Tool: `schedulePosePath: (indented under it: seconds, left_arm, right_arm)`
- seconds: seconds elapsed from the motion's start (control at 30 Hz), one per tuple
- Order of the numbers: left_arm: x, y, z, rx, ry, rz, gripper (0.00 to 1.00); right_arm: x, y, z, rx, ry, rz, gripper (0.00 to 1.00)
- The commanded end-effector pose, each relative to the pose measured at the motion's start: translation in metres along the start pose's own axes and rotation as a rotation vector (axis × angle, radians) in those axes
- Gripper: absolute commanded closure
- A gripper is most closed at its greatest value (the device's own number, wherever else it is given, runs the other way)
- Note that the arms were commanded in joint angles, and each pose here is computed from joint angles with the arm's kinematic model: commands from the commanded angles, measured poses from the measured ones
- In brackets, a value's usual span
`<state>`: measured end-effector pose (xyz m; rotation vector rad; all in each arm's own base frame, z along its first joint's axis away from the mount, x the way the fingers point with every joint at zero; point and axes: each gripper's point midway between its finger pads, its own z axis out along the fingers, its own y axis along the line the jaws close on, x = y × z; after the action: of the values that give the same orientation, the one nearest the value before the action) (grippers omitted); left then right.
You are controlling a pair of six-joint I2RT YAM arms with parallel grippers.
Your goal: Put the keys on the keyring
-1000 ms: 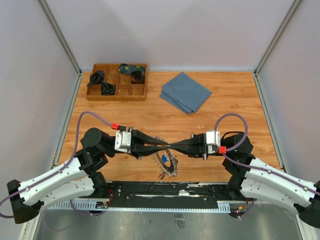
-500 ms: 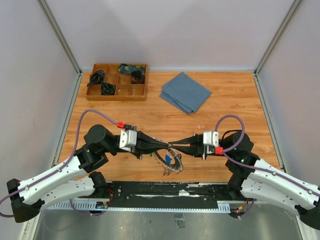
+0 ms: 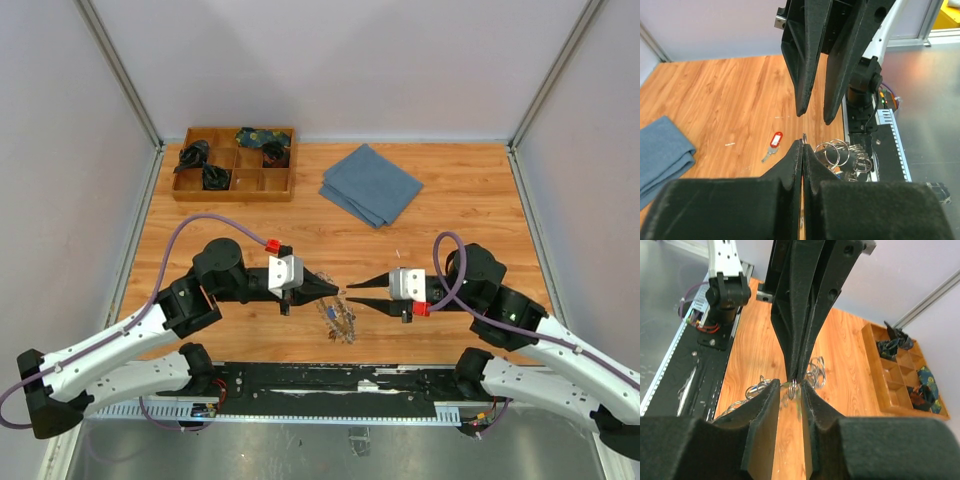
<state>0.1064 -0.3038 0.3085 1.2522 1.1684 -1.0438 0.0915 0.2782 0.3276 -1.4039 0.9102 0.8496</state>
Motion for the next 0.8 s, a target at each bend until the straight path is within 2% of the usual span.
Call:
schedulePosePath:
  seconds: [0.0, 0.4, 0.77]
  left_arm:
    - [-0.025, 0.007, 0.000, -0.021, -0.052, 0.039, 0.99]
    - [-0.024, 0.008, 0.006, -0.002, -0.033, 0.039, 1.00]
    - [-0.020, 0.006, 0.006, 0.011, -0.020, 0.038, 0.99]
  right_arm:
    - [0.005, 0.004, -0.004, -0.037, 0.059, -0.036, 0.75]
    - [0.028, -0.004, 0.002, -0.031, 0.184, -0.009, 0.76]
    - [0.022, -0.012, -0.003, -0.008, 0.202, -0.035, 0.76]
